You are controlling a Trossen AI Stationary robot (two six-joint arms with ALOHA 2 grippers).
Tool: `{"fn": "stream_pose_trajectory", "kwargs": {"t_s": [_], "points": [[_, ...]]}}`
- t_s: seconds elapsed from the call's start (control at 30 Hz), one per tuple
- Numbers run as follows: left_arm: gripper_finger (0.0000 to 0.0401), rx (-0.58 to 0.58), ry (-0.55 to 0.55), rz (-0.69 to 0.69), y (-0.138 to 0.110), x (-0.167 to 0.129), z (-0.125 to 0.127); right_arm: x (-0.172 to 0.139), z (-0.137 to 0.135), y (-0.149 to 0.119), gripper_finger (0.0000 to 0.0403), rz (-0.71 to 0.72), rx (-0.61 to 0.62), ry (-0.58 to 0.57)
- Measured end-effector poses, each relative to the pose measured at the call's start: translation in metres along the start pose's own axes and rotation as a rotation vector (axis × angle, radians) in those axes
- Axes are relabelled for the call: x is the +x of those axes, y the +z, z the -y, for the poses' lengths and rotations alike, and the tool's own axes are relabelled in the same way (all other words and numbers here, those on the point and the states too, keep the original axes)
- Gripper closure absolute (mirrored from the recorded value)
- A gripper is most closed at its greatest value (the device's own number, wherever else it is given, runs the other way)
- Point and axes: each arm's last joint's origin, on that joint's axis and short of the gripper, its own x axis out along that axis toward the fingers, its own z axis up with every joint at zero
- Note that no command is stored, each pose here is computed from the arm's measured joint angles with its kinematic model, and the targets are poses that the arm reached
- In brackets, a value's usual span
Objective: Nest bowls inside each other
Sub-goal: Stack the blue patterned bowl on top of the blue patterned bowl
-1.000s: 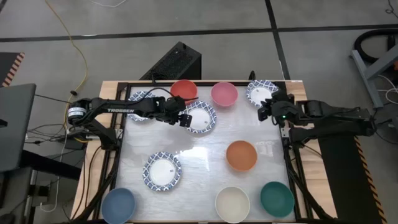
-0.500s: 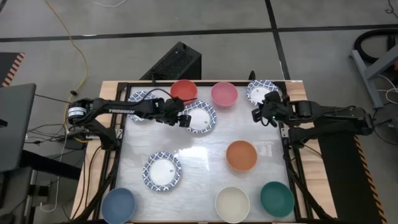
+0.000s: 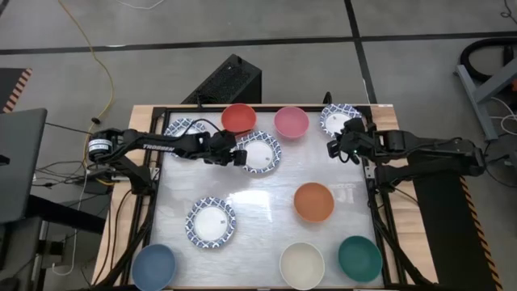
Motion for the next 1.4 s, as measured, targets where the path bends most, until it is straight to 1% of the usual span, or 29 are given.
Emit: {"fn": "stream_pose_trajectory", "kwargs": {"t_s": [0.17, 0.37, 0.53, 0.67, 0.87, 1.0, 1.2, 1.3, 1.37, 1.4], "points": [[0.0160, -0.029, 0.025, 0.015, -0.004, 0.003, -0.008, 0.000, 0.000, 0.000, 0.0264, 0.000, 0.000, 0.000], [0.0160, -0.050, -0.066, 0.059, -0.003, 0.005, -0.006, 0.000, 0.000, 0.000, 0.0264, 0.001, 0.001, 0.001], [0.0160, -0.061, -0.071, 0.067, -0.003, 0.006, -0.006, 0.000, 0.000, 0.000, 0.0264, 0.004, 0.004, 0.004], [0.0160, -0.062, -0.042, 0.044, -0.005, 0.014, -0.010, 0.000, 0.000, 0.001, 0.0264, 0.004, 0.005, 0.004], [0.0168, -0.099, -0.072, 0.007, -0.008, 0.034, -0.011, 0.000, -0.001, 0.001, 0.0264, 0.006, 0.008, 0.004], [0.0205, -0.125, -0.105, -0.017, -0.009, 0.040, -0.010, 0.000, -0.001, 0.001, 0.0264, 0.005, 0.008, 0.007], [0.0298, -0.142, -0.129, -0.026, -0.009, 0.041, -0.009, 0.000, -0.001, 0.001, 0.0264, 0.004, 0.009, 0.009], [0.0349, -0.141, -0.153, -0.041, -0.009, 0.041, -0.007, 0.000, -0.001, 0.001, 0.0265, 0.003, 0.047, 0.006], [0.0381, -0.145, -0.187, -0.048, -0.009, 0.041, -0.004, 0.001, 0.000, 0.001, 0.0267, 0.001, 0.097, -0.007], [0.0390, -0.155, -0.205, -0.049, -0.009, 0.040, -0.002, 0.002, 0.001, 0.001, 0.0268, -0.003, 0.129, -0.013]]}}
